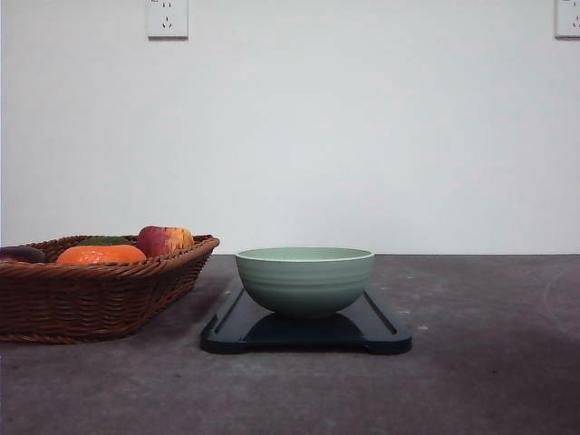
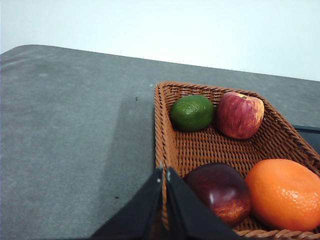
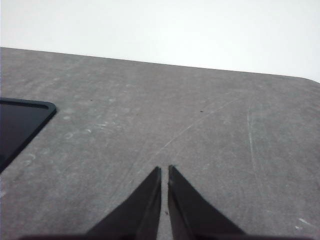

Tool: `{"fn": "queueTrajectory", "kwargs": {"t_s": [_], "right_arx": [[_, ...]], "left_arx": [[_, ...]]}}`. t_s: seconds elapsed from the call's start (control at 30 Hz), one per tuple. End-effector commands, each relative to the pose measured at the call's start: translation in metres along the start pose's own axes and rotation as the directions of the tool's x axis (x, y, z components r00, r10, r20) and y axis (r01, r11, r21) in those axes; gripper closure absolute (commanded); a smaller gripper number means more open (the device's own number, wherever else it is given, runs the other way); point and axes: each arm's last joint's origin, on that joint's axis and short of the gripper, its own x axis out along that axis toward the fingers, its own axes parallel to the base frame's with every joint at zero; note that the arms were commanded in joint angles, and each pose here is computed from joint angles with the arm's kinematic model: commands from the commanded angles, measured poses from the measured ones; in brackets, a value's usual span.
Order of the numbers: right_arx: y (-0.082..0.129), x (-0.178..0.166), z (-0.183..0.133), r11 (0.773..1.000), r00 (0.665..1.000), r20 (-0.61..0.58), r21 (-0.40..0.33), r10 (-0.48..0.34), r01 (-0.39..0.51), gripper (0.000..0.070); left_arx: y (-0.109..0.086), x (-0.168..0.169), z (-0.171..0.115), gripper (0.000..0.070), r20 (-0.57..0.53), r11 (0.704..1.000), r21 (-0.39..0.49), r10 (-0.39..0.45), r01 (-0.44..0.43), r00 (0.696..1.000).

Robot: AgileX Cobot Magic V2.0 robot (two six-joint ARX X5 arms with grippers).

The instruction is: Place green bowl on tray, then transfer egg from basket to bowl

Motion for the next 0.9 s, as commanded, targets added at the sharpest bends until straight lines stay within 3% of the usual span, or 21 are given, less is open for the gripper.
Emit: {"fn": "queueTrajectory", "kwargs": {"t_s": [0.0, 0.87], "right_arx": [[0.0002, 0.0004, -0.0005, 1.0, 1.0, 0.006, 0.01, 0.002, -0.002, 0.0684], [0.0002, 0.0004, -0.0005, 1.0, 1.0, 0.006, 0.01, 0.002, -0.002, 0.0684]], "left_arx": [[0.001, 0.0017, -0.0051, 0.07, -0.006, 1.0, -0.002, 0.004, -0.004, 1.0], [0.001, 0.0017, -0.0051, 0.07, -0.006, 1.0, -0.002, 0.004, -0.004, 1.0]]}}
